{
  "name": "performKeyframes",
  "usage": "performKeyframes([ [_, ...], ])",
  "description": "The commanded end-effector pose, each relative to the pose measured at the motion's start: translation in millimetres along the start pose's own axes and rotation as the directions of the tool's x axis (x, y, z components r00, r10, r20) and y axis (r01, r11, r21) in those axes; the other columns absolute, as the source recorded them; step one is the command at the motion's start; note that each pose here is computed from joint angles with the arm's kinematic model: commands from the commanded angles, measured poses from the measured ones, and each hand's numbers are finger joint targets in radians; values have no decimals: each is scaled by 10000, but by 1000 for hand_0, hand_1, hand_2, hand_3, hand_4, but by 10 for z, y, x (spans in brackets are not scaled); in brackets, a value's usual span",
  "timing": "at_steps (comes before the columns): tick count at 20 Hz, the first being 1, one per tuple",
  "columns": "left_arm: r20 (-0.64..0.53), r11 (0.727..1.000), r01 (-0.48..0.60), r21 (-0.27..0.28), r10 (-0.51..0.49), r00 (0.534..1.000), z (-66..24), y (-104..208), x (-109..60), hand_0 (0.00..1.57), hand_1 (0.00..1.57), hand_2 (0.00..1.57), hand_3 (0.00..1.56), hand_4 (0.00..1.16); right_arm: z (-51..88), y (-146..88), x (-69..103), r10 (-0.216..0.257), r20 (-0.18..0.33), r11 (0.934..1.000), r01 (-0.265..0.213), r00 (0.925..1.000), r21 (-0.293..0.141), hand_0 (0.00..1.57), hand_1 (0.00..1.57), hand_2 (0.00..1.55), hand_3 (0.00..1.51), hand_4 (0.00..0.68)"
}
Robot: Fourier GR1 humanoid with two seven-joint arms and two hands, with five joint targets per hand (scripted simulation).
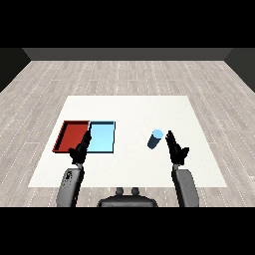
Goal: Pick the blue can and put it in the blue box
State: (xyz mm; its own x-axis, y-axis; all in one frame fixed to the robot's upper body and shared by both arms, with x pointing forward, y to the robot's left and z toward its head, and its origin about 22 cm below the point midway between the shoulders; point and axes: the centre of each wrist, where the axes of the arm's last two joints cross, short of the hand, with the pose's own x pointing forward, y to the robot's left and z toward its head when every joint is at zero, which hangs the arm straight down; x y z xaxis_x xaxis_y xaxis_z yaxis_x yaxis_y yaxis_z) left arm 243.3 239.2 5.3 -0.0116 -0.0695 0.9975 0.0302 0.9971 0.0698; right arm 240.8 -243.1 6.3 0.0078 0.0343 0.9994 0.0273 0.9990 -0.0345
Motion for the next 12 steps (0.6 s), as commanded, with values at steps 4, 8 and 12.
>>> performKeyframes([
  [4, 122, 9984, 419, 388, -424, 9990, -2, 122, 15, 0, 0, 0, 0, 0, -261, -107, 9, 648, 34, 9978, -648, 9979, 116, 0, 0, 0, 0, 0],
  [8, 3170, 9967, -811, 104, 736, 9456, -30, 110, 177, 0, 0, 0, 0, 0, -316, -103, 125, -1139, 2294, 9872, 842, 9666, 1354, 0, 0, 0, 0, 0],
  [12, 3157, 9957, -886, -276, 928, 9443, -34, 219, 227, 0, 0, 0, 0, 0, -366, -234, 9, -1380, 2573, 9816, 974, 9564, 1644, 0, 0, 0, 0, 0],
])
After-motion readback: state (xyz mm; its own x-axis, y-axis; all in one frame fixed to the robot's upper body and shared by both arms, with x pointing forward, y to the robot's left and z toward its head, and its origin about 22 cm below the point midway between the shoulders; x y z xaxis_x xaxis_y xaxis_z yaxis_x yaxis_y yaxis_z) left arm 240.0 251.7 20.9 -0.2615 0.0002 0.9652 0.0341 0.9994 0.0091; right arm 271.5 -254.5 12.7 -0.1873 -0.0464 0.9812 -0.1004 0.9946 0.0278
